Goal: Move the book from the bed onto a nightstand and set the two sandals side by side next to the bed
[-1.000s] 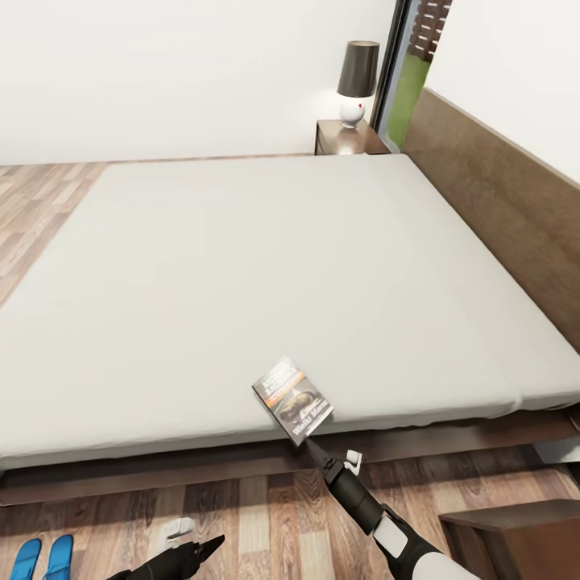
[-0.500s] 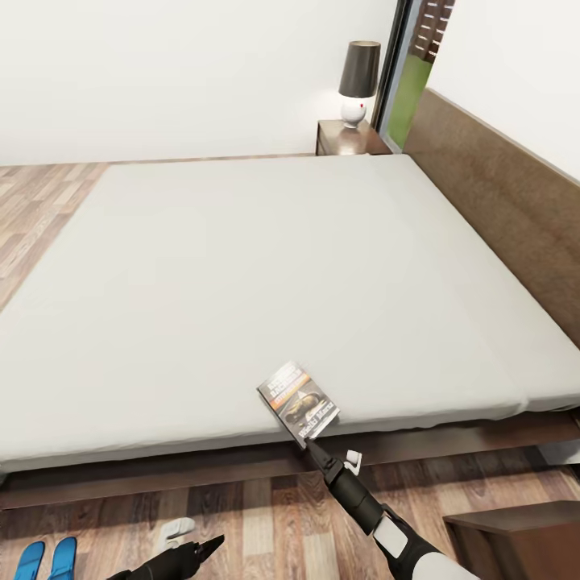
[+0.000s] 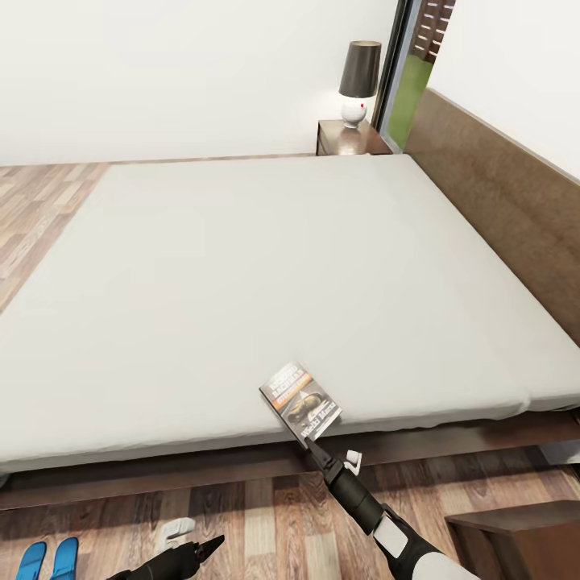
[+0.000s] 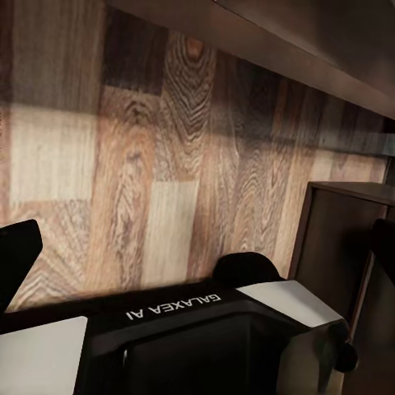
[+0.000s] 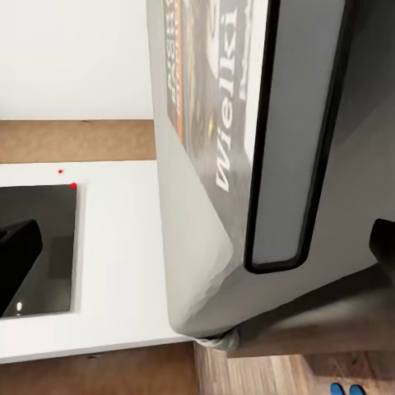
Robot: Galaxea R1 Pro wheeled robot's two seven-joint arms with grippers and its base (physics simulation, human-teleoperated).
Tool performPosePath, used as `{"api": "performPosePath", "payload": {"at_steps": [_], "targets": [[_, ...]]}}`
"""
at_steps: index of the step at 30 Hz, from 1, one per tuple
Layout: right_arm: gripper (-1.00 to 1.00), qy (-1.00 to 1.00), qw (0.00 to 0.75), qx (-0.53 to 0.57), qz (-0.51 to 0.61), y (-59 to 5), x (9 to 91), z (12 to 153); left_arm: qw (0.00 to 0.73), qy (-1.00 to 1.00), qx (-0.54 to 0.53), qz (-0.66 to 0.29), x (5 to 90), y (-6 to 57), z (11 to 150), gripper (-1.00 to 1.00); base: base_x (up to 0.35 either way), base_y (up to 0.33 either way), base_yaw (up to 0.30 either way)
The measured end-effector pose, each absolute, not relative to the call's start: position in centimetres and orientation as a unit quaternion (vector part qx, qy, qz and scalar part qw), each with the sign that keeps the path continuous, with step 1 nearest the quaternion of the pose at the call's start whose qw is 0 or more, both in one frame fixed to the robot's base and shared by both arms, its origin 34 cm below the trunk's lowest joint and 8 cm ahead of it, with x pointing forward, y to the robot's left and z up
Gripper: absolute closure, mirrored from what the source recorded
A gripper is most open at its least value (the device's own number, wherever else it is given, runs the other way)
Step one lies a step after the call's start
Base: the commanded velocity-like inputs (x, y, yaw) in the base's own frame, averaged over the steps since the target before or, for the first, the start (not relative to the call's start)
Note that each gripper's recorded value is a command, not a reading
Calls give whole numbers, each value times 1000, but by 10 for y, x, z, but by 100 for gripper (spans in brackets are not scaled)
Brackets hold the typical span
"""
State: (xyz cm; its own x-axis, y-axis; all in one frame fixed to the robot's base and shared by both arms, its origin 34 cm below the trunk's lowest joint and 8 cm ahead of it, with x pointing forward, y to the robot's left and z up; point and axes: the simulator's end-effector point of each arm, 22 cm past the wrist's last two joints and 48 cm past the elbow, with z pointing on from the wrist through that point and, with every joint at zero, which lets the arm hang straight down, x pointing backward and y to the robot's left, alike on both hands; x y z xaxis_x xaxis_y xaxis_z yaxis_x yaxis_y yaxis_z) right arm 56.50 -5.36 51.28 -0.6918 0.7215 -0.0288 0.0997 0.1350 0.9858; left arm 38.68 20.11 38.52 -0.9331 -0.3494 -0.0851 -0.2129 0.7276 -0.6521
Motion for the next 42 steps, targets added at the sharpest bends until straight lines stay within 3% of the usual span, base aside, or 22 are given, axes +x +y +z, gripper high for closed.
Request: {"api": "performPosePath", "payload": {"at_steps": [12, 13, 42], "targets": [[-100, 705, 264, 292, 590, -53, 565, 513, 102, 924, -152, -336, 387, 201, 385, -100, 91, 0, 0], [100, 705, 263, 292, 590, -53, 565, 513, 102, 924, -152, -336, 387, 201, 385, -100, 4, 0, 0], [100, 705, 264, 292, 590, -54, 566, 520, 101, 923, -152, -338, 387, 200, 393, -100, 0, 0, 0]]}}
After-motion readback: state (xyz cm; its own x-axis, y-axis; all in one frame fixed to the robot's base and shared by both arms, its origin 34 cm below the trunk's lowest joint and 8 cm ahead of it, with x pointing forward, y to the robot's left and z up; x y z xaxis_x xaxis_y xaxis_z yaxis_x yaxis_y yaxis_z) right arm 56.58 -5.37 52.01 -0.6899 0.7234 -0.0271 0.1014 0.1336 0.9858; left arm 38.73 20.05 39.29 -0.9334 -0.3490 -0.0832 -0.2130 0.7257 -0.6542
